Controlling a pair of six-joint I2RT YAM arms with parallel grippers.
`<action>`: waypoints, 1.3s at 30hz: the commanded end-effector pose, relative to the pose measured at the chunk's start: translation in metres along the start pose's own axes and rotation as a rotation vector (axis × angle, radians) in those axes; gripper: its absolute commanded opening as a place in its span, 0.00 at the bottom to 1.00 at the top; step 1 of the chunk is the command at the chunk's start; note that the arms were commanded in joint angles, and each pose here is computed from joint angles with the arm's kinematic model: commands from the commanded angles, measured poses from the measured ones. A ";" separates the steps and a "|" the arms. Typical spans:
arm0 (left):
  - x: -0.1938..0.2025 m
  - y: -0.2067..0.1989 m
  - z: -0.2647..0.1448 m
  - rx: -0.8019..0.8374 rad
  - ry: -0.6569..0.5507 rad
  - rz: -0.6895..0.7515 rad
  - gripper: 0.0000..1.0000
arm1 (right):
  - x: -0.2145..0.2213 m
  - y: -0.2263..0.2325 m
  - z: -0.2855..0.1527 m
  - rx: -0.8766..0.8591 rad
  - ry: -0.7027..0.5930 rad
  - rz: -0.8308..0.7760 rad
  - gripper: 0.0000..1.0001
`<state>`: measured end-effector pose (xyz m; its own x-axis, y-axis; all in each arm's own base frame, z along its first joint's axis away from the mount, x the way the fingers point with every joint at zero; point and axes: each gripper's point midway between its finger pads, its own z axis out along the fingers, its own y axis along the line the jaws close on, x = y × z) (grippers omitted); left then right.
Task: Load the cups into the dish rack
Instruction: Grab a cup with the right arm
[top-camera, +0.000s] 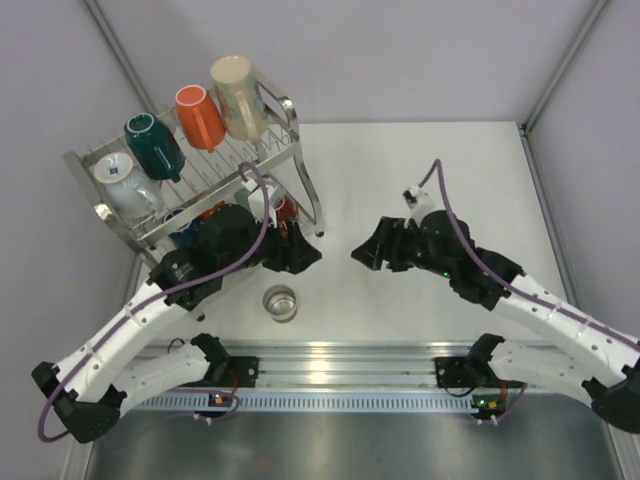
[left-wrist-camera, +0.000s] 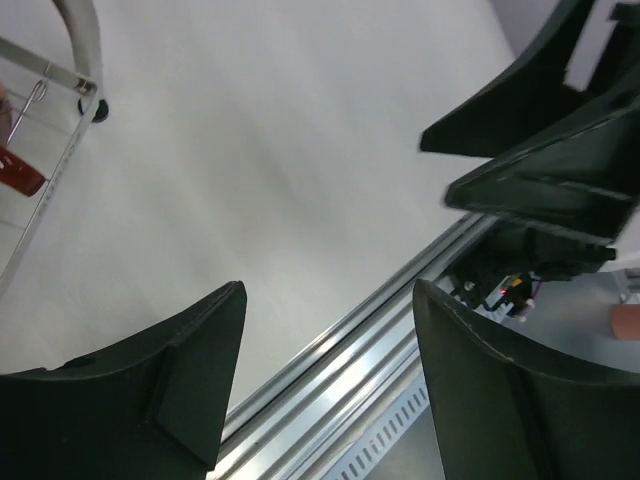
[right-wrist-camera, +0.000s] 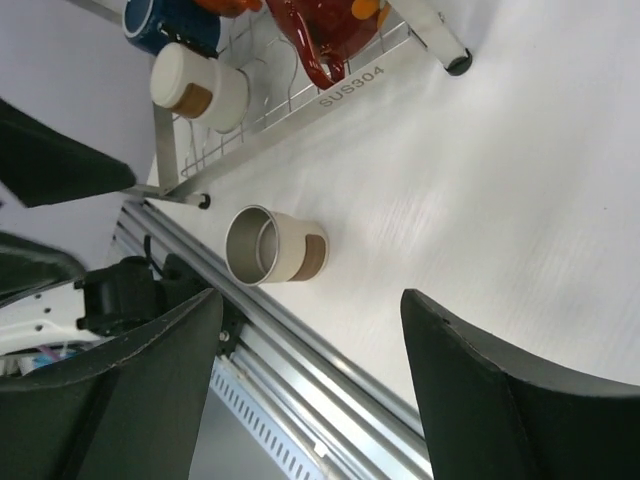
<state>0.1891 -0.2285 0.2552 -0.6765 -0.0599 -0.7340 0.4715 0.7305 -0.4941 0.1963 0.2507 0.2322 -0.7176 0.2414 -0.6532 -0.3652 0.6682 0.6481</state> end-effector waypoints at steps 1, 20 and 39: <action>-0.045 -0.051 -0.040 0.198 -0.162 0.016 0.73 | -0.002 0.030 0.013 0.060 -0.026 -0.083 0.73; -0.101 -0.022 -0.149 0.006 -0.569 -0.042 0.70 | 0.093 0.078 0.131 0.140 0.217 -0.216 0.62; -0.089 -0.003 -0.135 -0.079 -0.525 -0.029 0.69 | 0.141 0.058 0.172 0.208 0.355 -0.268 0.31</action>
<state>0.1692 -0.1314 0.3876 -0.3074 -0.4113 -0.8581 0.3956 0.7649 -0.5084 0.1826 0.4329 0.0985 -0.8011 -0.1774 -0.5717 -0.4330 0.8311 0.3488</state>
